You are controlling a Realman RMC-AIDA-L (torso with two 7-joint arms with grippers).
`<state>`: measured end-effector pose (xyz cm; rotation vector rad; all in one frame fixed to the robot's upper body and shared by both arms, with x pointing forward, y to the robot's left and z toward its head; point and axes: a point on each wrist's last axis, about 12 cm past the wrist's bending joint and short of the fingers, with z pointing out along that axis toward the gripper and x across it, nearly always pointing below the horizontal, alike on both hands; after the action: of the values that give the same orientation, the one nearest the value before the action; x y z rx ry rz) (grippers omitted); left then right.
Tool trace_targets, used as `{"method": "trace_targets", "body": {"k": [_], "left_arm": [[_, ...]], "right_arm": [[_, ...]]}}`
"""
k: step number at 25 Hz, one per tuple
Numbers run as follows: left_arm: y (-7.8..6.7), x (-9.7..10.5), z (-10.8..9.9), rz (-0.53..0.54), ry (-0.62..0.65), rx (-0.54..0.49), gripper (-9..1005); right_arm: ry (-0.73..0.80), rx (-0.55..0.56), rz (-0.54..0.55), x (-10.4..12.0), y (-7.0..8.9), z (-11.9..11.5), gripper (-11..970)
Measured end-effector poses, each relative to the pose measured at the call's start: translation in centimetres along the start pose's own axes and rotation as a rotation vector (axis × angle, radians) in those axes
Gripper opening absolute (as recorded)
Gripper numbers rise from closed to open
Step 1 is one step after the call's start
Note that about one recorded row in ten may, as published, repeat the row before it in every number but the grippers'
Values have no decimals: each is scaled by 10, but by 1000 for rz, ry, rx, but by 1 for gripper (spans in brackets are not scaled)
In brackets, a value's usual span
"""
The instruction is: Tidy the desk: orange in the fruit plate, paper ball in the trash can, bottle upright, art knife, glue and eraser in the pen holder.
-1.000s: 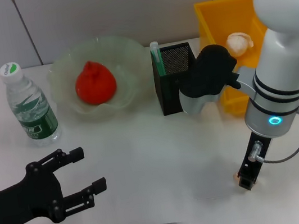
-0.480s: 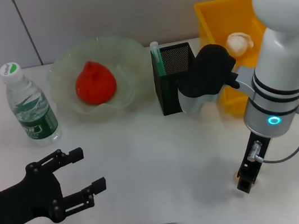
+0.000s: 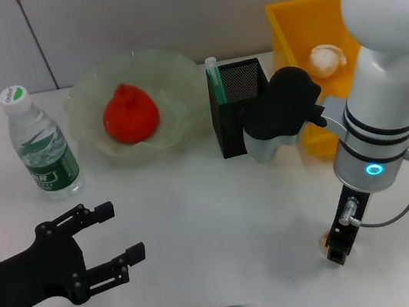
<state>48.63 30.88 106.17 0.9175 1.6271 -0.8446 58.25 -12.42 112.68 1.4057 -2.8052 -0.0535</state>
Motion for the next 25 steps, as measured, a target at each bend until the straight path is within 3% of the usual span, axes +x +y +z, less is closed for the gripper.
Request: {"method": "trace_targets", "body": {"k": [6,12,14,15,19,25], "left_arm": [[0,0,0,-6,0,-1,719],[0,0,0,-6,0,-2,715],[0,0,0,-7,-1,-2,714],[0,0,0,-7,-1,-2,713],[-1,1,1,-7,-4,0,710],[-3,2,0,-16,-4,-3,706]], "right_arm": [[-7,8,-8,-2,1,-2,359],[-84,49,-12,-6,-4,-34,237],[-174,115,6,-10,-13,-64,238],[-174,115,6,-10,-13,-64,240],[-361,192,9,-19,-25,-106,250],[-483,253,8,-29,-34,-118,265]]}}
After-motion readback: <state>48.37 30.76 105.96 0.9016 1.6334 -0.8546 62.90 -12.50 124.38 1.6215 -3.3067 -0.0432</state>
